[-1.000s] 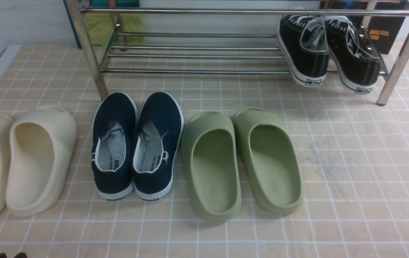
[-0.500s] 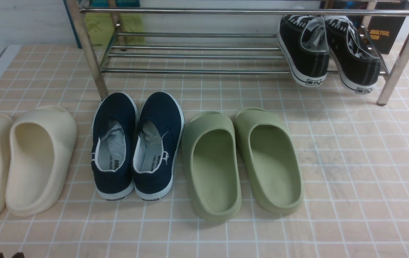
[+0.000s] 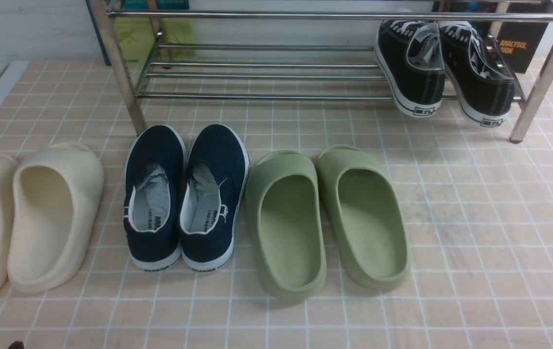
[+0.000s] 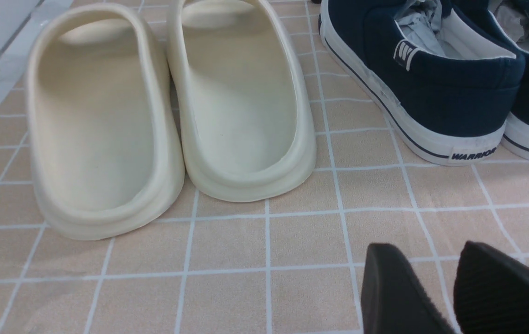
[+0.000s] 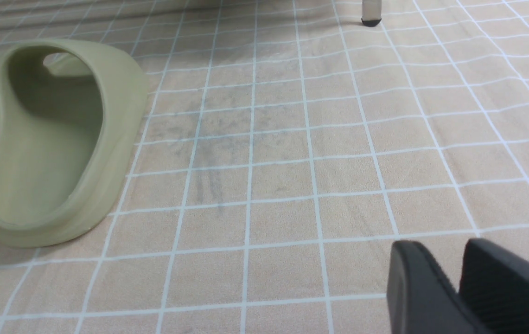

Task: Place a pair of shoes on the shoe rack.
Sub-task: Use the left arm to grab the shoe closest to it

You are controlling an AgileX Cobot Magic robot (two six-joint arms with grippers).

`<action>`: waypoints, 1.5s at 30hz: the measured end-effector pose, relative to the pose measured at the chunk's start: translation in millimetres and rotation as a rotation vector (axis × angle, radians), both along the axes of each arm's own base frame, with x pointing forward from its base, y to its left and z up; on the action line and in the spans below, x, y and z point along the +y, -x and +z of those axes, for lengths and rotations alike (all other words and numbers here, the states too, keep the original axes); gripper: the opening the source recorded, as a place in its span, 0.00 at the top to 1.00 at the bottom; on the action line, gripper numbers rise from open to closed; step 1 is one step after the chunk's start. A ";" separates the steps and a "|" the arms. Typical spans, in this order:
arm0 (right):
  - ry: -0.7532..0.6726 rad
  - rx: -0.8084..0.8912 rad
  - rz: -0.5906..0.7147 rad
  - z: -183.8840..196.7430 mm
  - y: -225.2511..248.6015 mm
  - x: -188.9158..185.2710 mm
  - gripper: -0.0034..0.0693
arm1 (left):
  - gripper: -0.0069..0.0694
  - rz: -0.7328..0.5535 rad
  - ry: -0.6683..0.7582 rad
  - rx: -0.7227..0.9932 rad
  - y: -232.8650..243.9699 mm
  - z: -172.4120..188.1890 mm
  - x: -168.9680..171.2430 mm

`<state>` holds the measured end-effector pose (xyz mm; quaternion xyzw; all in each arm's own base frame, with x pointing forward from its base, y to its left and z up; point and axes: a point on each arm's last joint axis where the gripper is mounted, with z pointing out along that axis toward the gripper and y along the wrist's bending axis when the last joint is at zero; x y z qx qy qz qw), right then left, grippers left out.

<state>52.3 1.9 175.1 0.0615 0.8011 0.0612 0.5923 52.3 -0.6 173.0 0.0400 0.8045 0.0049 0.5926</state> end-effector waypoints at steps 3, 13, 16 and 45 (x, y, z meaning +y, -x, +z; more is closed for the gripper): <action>0.000 0.000 0.000 0.0 0.0 0.0 0.73 | 0.60 -0.002 0.000 -0.016 -0.5 0.9 -0.2; 0.000 0.000 0.000 0.0 0.0 0.0 0.71 | 0.60 -0.060 0.039 -0.521 -1.9 44.5 -5.6; 0.000 0.000 0.000 0.0 0.0 0.0 0.70 | 0.60 -0.095 0.081 -0.818 8.2 69.7 -7.6; 0.000 0.000 0.000 0.0 0.0 0.0 0.65 | 0.87 -0.030 0.116 0.410 -161.9 149.8 -22.8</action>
